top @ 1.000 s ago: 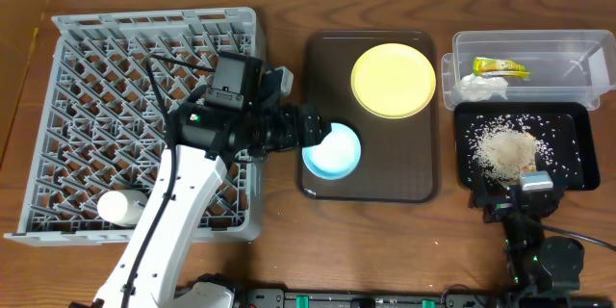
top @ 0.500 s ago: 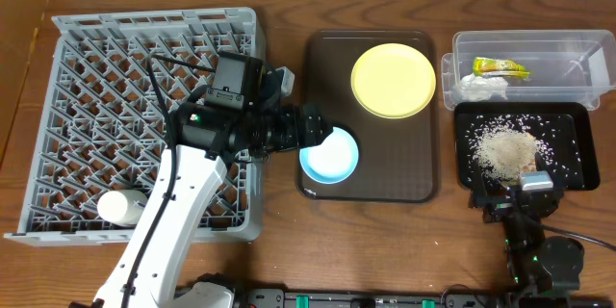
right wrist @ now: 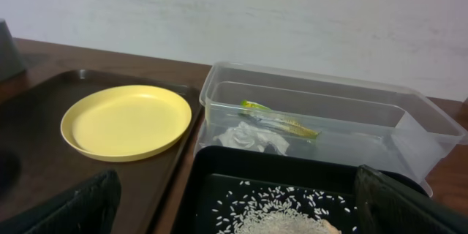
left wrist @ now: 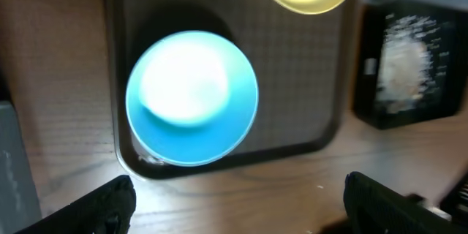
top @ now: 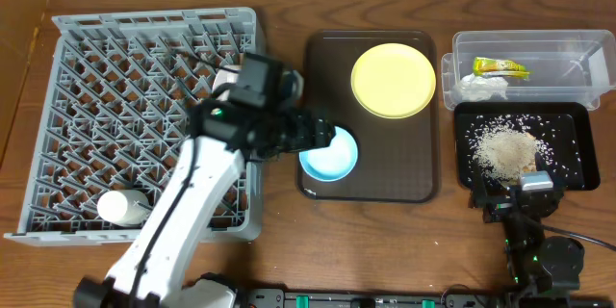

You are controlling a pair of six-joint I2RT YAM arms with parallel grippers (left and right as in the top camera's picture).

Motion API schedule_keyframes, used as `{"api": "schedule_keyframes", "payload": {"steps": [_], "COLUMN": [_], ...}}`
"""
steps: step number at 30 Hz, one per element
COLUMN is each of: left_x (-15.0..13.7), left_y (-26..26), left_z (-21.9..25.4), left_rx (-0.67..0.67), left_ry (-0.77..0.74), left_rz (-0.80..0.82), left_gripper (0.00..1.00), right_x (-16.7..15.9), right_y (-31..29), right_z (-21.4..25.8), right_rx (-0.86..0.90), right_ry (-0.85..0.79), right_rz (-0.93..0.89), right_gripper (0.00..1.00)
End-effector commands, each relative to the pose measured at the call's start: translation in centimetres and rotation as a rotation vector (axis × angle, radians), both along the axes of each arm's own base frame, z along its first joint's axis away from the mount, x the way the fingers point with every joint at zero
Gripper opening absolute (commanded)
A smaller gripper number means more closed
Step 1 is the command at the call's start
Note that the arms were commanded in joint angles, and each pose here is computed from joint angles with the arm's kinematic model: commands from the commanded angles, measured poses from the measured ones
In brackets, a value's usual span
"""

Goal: Sort waste into correct bins and load items into the dishwasher

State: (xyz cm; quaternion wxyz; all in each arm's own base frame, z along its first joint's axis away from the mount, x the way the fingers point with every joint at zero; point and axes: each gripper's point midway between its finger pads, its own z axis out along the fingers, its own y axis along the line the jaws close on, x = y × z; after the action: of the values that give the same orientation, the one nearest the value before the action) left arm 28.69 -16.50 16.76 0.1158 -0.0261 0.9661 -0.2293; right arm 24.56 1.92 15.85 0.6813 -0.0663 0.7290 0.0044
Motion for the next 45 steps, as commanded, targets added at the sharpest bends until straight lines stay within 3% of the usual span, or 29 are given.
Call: {"api": "schedule_keyframes", "payload": {"steps": [1,4,7,13,16,20,21,24,31,36,40,45], "left_x": [0.9,1.7,2.3,2.3,1.8,2.1,2.2,2.0,1.0,0.8,1.2,1.3], "left_y": [0.1,1.1,2.7,2.4,2.1,1.8,1.7,0.5,-2.0,-4.1,-5.7,-6.4], "left_z": [-1.5,-2.8,-5.0,-9.9,-11.9,-12.6,-12.6,-12.5,-15.7,-15.9,-15.1,-14.6], "left_rx": [0.066,0.141,0.235,0.266,0.27,0.26,0.255,0.201,0.167,0.073,-0.022,-0.068], "left_ry": [0.002,0.002,0.05,0.181,0.248,0.251,0.249,0.258,0.287,0.308,0.298,0.27], "left_rz": [0.003,0.033,0.099,0.057,0.047,0.044,0.043,0.024,-0.007,-0.038,-0.063,-0.127], "left_gripper": [0.98,0.98,0.82,0.7,0.59,0.57,0.48,0.38,0.38,0.28,0.09,0.08], "right_x": [0.0,0.0,0.0,0.0,0.0,0.0,0.0,0.0,0.0,0.0,0.0,0.0], "right_y": [-0.3,-0.3,-0.3,-0.3,-0.3,-0.3,-0.3,-0.3,-0.3,-0.3,-0.3,-0.3], "right_z": [-0.1,-0.1,-0.1,-0.1,-0.1,-0.1,-0.1,-0.1,-0.1,-0.1,-0.1,-0.1], "right_rx": [-0.01,-0.01,-0.01,-0.01,-0.01,-0.01,-0.01,-0.01,-0.01,-0.01,-0.01,-0.01], "right_ry": [-0.002,-0.002,-0.002,-0.002,-0.002,-0.002,-0.002,-0.002,-0.002,-0.002,-0.002,-0.002], "right_rz": [-0.013,-0.013,-0.013,-0.013,-0.013,-0.013,-0.013,-0.013,-0.013,-0.013,-0.013,-0.013], "right_gripper": [0.99,0.99,0.99,0.99,0.99,0.99,0.99,0.99,0.99,0.99,0.99,0.99]}}
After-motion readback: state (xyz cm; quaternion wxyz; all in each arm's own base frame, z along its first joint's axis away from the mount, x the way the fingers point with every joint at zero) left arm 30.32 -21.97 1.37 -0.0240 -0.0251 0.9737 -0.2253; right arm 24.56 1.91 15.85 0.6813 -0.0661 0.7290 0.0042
